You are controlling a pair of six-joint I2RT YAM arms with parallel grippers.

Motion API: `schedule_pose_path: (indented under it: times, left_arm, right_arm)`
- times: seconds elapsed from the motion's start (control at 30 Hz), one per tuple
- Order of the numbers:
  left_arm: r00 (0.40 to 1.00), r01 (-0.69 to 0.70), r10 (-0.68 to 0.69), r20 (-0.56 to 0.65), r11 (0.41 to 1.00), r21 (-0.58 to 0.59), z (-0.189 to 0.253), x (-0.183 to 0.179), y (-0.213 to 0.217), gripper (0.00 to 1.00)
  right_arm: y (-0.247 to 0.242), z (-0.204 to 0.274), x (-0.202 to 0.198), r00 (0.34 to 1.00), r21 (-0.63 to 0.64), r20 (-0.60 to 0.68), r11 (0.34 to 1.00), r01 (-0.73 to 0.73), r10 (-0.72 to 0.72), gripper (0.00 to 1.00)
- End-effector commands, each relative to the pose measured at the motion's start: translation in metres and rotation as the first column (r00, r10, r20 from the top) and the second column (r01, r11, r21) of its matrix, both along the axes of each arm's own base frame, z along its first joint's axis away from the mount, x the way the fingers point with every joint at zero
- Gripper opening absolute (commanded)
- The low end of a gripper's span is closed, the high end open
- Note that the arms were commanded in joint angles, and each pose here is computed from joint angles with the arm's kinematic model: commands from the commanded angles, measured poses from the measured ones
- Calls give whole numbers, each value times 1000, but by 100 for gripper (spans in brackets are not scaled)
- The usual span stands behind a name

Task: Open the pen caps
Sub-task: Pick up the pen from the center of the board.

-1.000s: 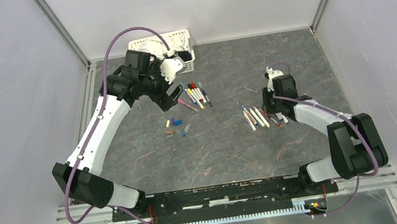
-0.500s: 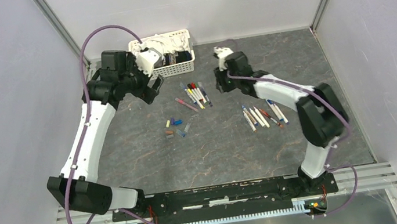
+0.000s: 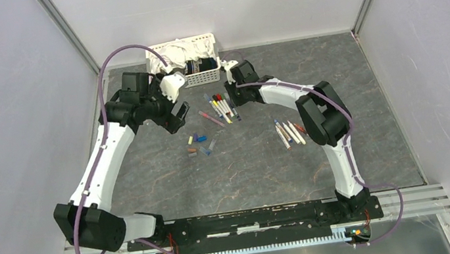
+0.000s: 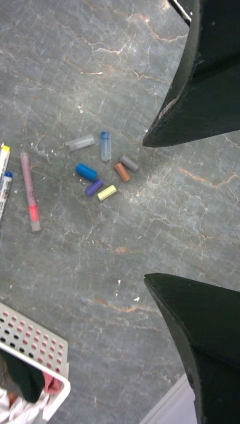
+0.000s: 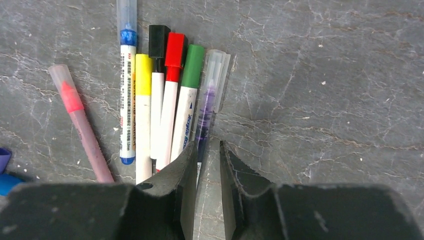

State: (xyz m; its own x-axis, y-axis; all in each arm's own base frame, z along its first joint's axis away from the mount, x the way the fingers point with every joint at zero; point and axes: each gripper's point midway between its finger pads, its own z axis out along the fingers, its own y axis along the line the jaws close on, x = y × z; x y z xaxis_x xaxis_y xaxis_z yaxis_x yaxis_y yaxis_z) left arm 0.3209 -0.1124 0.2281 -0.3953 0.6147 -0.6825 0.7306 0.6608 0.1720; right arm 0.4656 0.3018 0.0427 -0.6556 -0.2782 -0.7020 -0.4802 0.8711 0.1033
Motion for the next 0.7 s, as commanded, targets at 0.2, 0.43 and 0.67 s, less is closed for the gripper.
schedule_pose_path:
  times: [0.2, 0.43, 0.67]
  left_arm:
    - [999, 38, -38, -6, 998, -53, 7, -18, -8, 100]
    - [999, 37, -37, -10, 998, -42, 4, -21, -5, 100]
    - [999, 43, -43, -14, 998, -45, 2, -22, -6, 100]
  right_arm:
    - [3, -23, 0, 1000, -35, -24, 999, 12, -13, 26]
    - [-7, -32, -10, 999, -111, -16, 993, 38, -40, 31]
    - [-17, -37, -28, 999, -131, -13, 990, 50, -52, 16]
